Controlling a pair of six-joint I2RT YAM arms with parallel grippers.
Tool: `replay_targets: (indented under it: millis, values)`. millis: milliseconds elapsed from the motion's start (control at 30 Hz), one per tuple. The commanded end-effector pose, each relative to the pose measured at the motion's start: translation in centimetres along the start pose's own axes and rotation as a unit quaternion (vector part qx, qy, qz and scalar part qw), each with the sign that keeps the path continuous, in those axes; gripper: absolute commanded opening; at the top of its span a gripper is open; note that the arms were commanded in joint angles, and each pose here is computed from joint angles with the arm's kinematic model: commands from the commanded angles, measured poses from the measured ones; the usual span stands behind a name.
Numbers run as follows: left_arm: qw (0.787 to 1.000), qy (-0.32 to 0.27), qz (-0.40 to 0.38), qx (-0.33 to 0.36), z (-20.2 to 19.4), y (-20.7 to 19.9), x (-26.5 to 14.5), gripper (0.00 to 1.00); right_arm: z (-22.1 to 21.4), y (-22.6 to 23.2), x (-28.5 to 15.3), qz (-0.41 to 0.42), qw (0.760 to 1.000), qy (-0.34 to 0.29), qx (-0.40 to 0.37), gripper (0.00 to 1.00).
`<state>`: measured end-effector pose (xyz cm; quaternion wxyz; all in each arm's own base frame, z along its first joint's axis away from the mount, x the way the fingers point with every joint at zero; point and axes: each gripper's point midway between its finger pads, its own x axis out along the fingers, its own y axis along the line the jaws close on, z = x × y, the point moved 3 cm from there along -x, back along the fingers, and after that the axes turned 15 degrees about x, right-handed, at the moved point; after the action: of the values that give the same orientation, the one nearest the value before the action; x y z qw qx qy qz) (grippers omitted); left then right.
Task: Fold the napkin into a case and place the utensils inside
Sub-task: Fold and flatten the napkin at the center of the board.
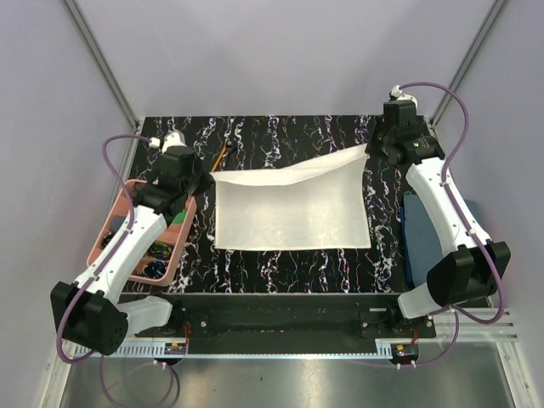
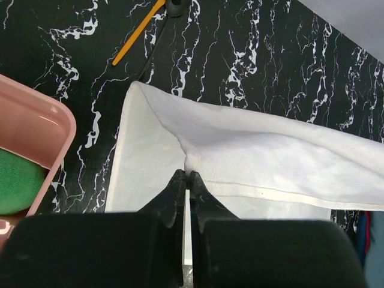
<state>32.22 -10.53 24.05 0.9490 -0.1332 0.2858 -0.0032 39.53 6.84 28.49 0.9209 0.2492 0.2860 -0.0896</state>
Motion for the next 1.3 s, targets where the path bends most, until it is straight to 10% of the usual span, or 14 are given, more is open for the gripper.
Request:
replay_targets:
  millis: [0,500,1267]
  values:
    - [1.0,0.025,0.001,-0.005,-3.3,1.2,-0.1,0.0,-2.8,-1.5,-0.8,0.007,0.999,0.035,0.002,0.0]
    - [0.986,0.164,-0.007,-0.019,-15.9,3.3,0.6,0.0,-13.6,-8.2,-0.2,-0.053,0.987,0.153,0.017,0.0]
    - [0.986,0.159,0.055,0.02,-16.7,5.5,-0.1,0.0,-17.7,-11.8,-2.1,-0.115,0.973,0.195,0.041,0.0]
